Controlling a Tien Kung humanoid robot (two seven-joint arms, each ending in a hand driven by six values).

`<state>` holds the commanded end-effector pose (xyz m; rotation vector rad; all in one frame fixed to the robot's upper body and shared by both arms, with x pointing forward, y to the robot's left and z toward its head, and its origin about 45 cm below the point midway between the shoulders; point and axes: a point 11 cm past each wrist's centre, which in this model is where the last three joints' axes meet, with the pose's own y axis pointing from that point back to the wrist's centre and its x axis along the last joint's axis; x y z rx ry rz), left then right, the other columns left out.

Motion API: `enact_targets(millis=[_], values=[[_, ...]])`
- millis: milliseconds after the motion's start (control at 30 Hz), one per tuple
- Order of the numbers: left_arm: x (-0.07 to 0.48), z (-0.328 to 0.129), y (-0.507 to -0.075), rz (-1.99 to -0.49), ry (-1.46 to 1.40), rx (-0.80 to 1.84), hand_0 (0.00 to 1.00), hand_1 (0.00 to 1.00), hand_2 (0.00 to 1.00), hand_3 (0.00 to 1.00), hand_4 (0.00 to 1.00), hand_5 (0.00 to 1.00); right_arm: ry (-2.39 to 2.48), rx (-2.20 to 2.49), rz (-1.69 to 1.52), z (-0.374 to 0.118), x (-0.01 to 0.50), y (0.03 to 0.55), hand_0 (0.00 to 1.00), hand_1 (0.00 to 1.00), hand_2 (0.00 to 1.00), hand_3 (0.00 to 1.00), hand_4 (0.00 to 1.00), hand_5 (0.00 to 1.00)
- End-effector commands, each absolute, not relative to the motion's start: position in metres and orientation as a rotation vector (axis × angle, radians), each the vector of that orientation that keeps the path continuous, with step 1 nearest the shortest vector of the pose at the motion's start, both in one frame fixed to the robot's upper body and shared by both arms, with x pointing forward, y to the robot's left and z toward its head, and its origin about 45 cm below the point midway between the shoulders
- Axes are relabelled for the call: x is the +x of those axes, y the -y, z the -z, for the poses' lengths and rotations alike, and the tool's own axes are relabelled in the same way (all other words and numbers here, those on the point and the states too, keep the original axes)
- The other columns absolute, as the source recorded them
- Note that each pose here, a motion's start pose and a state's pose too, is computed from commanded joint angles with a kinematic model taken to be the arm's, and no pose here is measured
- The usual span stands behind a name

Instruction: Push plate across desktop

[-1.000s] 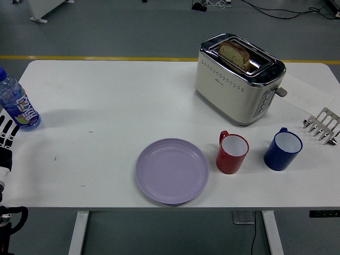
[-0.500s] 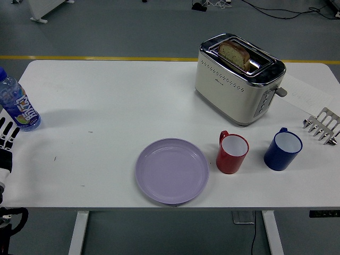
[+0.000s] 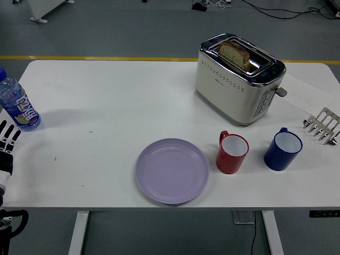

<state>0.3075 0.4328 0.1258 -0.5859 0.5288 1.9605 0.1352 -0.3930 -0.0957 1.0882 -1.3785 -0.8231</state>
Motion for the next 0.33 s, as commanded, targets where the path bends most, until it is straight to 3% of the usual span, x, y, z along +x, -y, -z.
enact_targets(millis=[333], values=[[0.3073,-0.1265,-0.4336,-1.96,-0.527,-0.585,0.608,0.682,0.683,0.657,0.504,0.998,1.379,1.09,0.822,0.0959,0.135,0.3929,0.576,0.54,0.605,0.609,0.138,0.611]])
